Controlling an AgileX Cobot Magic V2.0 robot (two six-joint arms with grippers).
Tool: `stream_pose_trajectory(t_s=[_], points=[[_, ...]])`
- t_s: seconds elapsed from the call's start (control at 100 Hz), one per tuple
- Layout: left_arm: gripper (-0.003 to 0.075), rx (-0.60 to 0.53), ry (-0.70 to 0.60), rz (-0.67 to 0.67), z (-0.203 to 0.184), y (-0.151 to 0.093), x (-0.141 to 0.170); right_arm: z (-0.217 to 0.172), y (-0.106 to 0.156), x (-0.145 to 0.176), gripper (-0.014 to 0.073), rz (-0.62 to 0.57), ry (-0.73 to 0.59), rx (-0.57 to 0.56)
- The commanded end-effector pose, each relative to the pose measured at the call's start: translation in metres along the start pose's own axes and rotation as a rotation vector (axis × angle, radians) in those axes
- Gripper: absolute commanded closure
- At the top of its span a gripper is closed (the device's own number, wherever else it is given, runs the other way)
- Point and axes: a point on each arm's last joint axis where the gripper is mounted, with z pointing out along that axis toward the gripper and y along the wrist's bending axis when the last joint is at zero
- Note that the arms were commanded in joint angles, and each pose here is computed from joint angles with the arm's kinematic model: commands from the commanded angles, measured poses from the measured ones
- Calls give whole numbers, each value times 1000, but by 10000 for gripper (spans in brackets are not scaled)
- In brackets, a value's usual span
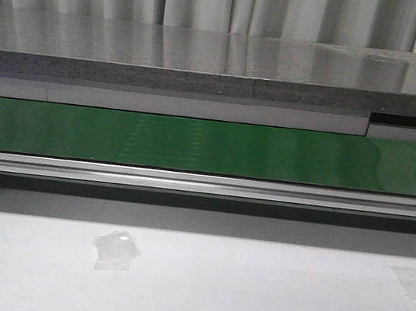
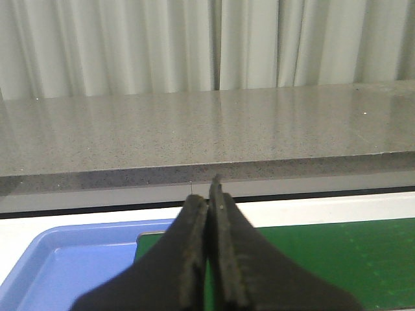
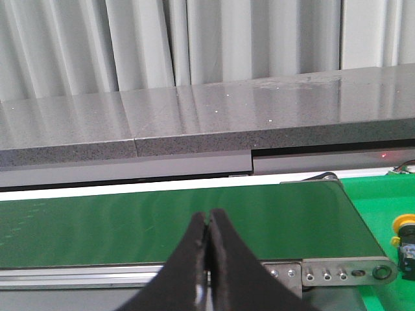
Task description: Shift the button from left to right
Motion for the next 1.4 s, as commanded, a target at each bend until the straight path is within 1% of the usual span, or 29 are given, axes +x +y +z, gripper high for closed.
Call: stream_pose_trajectory(t_s=[0.0,0.15,0.34,1.39], points=[[740,-26,-60,-24,-1,2,-12,-2,2,-12,696,-14,-102,-23],[740,-26,-60,-24,-1,2,-12,-2,2,-12,696,-21,-96,-22],[740,-26,-60,-24,-1,2,-12,-2,1,-8,696,-22,-55,-11],[740,-26,-60,-24,-1,2,-12,-2,1,-8,696,-22,-55,-11]])
